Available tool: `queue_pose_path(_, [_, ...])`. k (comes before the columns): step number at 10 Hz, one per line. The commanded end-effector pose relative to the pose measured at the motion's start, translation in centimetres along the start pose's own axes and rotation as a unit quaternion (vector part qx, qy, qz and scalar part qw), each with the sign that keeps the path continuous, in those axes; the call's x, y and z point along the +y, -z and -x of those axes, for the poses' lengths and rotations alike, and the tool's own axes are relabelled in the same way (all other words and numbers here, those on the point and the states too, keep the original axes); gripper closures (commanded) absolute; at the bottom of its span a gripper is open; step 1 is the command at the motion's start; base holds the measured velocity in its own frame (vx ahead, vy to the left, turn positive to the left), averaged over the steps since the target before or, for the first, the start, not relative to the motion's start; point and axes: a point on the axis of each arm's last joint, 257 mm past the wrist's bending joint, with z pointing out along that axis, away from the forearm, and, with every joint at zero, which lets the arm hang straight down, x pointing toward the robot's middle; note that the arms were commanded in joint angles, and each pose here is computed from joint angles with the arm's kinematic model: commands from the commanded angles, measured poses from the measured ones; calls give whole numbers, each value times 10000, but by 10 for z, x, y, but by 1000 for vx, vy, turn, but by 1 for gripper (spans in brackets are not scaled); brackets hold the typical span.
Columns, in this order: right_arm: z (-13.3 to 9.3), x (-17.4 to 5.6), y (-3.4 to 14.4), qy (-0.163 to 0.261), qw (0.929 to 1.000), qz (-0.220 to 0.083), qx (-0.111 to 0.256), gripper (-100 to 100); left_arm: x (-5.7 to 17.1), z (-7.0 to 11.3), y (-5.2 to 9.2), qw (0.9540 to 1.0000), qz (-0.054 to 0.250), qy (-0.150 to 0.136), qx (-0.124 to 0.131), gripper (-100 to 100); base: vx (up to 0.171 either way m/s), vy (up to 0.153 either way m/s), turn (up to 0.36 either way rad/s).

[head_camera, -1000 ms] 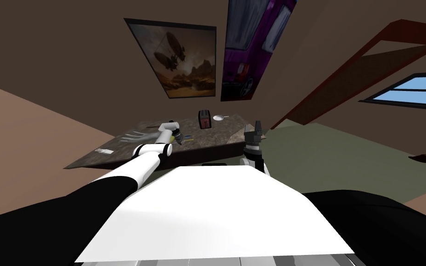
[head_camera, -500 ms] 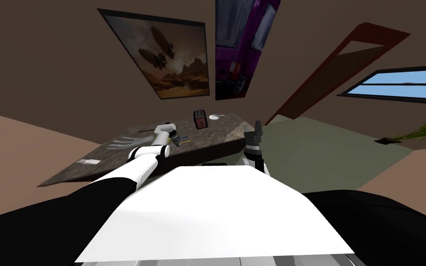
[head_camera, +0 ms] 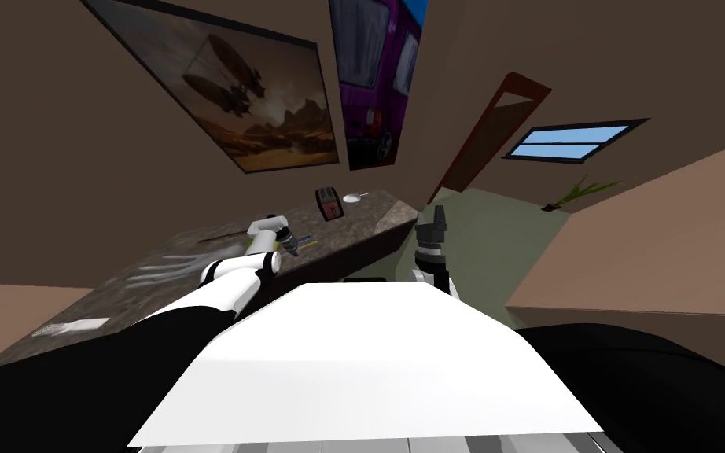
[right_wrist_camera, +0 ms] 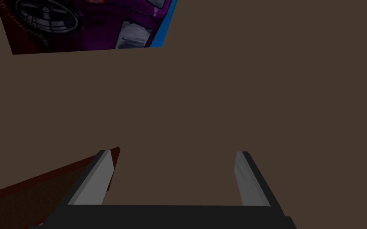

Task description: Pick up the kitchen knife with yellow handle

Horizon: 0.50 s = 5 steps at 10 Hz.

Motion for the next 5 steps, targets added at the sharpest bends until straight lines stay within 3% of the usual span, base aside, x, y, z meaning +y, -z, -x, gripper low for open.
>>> queue_pose_path(1, [0,0,0,0,10000,0,0,0,11,23,-12,9993,79,359,51,-100,-145,98,-416])
queue_pose_path(2, [0,0,0,0,10000,-1,0,0,10,23,-11,9992,69,382,81,-100,-70,40,-342])
queue_pose_path(3, [0,0,0,0,10000,-2,0,0,25,60,-18,9962,147,863,-11,-100,-111,45,-468])
queue_pose_path(5, [0,0,0,0,10000,-1,0,0,27,63,-20,9950,141,988,99,-100,-98,56,-371])
